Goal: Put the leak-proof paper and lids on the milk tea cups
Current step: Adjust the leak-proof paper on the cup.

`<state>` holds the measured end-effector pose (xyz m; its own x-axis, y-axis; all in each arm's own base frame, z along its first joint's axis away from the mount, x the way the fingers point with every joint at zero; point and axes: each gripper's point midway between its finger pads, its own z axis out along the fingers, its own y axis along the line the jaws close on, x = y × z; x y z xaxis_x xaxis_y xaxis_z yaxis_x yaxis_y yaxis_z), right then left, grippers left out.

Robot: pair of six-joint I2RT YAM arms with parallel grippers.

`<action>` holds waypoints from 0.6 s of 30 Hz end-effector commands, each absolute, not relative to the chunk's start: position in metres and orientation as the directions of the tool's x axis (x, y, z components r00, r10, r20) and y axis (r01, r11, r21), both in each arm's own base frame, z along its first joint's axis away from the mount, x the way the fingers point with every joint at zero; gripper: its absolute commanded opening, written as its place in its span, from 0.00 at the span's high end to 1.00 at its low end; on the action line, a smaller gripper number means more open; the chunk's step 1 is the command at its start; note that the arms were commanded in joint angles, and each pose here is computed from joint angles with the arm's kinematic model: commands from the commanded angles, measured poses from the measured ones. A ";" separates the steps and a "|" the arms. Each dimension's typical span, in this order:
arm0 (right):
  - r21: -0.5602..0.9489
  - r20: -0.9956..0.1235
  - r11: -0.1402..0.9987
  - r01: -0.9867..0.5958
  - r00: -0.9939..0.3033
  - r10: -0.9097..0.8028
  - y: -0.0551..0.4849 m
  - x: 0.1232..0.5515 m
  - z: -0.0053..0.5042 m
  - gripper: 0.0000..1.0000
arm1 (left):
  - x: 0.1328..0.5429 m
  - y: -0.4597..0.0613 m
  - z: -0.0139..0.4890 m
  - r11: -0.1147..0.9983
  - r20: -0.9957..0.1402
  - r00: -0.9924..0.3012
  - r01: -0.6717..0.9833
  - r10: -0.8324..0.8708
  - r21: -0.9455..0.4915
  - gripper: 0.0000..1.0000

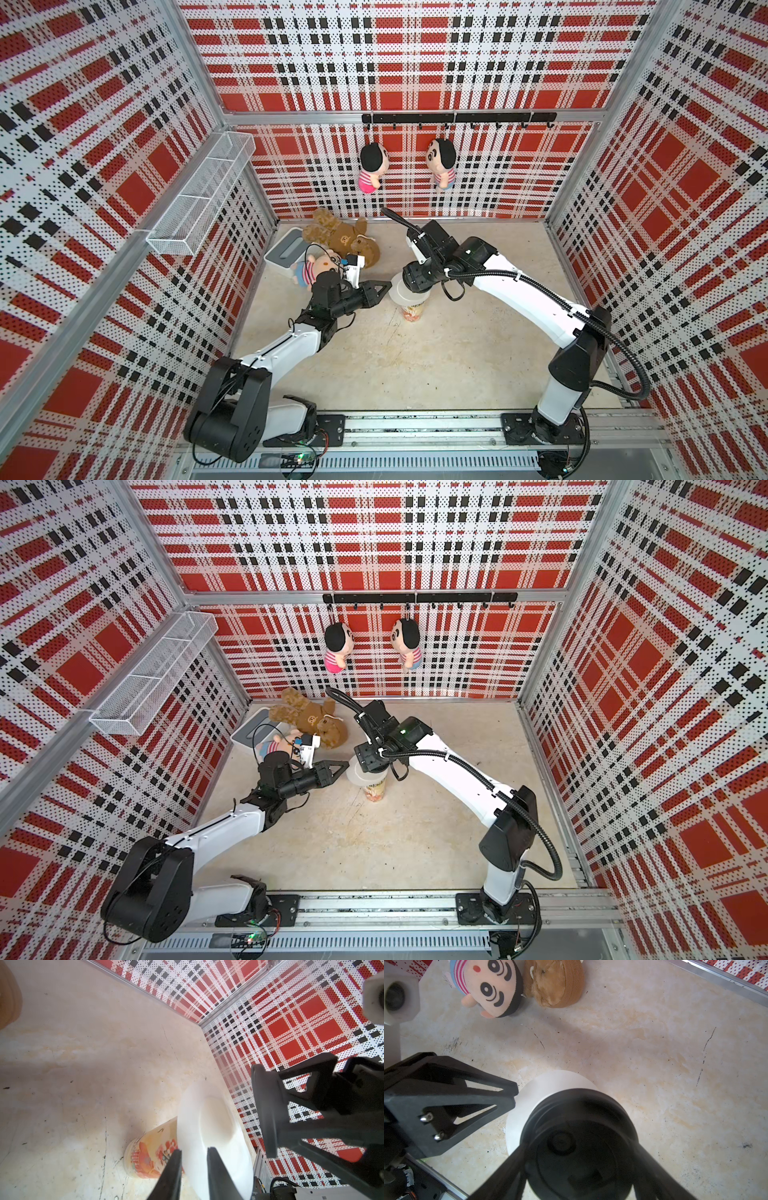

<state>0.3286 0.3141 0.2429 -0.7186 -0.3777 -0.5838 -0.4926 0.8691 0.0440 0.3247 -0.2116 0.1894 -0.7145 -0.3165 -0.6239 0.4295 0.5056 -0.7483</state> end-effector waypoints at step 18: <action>0.038 -0.563 0.855 -0.517 -0.718 -0.409 0.319 0.318 0.245 0.25 | 0.322 -0.220 0.214 0.458 -0.657 -0.685 0.497 -0.315 -0.737 0.73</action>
<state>0.3208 0.3172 0.2434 -0.7203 -0.3898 -0.5737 -0.5106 0.8579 0.0582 0.3226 -0.2151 0.1935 -0.7163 -0.3158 -0.6223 0.4413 0.4859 -0.7545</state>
